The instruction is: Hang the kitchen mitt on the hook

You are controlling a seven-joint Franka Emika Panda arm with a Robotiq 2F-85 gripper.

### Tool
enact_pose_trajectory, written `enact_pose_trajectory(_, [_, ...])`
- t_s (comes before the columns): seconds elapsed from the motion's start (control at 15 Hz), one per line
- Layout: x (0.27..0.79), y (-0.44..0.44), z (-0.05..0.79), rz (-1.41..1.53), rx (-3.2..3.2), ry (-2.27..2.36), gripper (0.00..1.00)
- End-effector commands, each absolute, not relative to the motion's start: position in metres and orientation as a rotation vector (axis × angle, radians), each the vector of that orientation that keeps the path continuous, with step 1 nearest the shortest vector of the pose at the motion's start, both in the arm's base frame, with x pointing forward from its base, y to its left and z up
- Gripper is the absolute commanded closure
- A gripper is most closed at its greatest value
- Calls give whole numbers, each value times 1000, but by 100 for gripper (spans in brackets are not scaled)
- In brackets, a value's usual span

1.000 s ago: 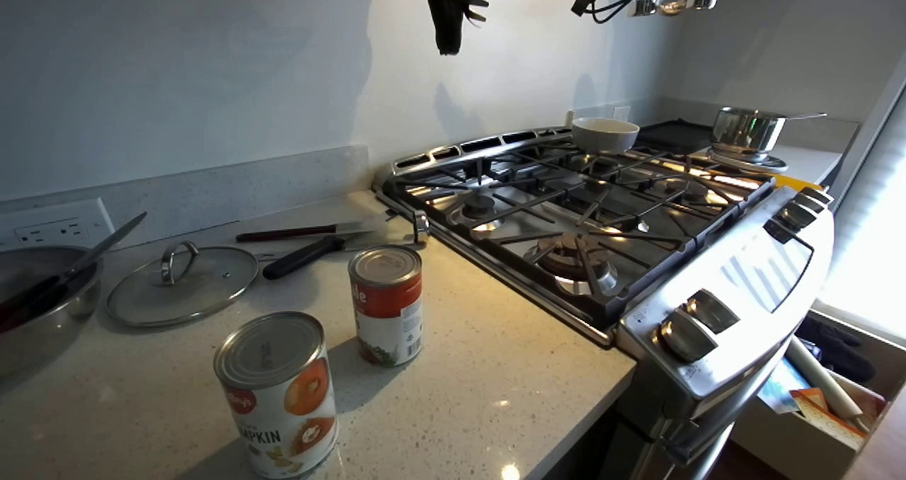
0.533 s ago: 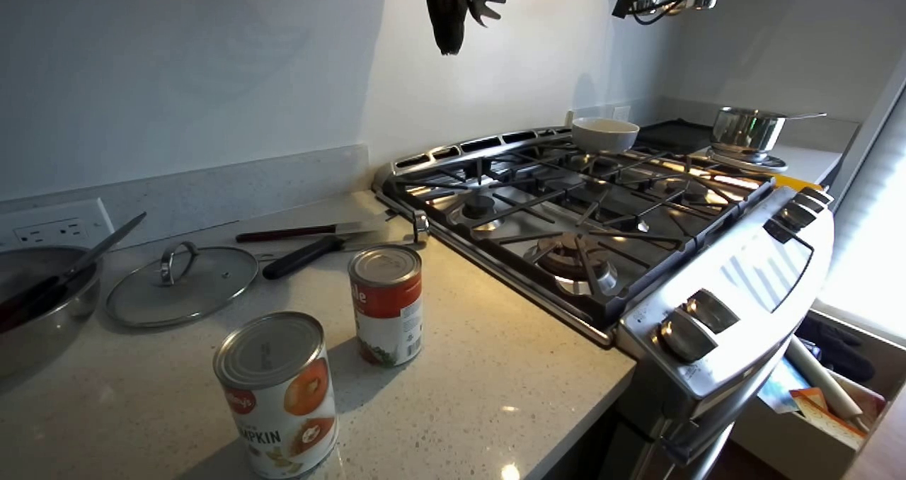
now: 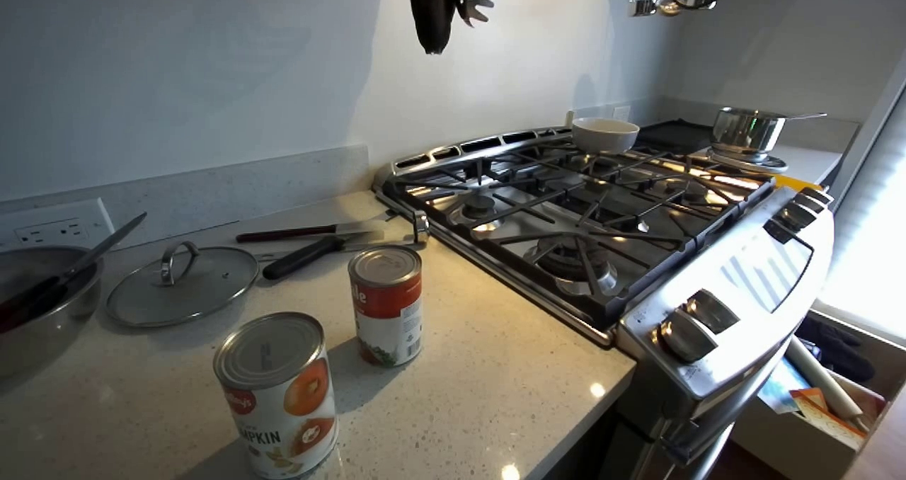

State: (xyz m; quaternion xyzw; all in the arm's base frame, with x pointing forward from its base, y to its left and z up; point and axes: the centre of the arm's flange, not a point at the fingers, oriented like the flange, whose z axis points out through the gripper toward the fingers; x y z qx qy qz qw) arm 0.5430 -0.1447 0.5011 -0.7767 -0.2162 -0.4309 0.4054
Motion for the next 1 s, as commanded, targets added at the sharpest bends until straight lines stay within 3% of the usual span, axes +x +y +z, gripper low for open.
enact_pose_trajectory(0.0, [503,-142,518,-1000,-2012,-533,0])
enact_pose_trajectory(0.93, [437,-120,543,-1058,-2160,-374,0])
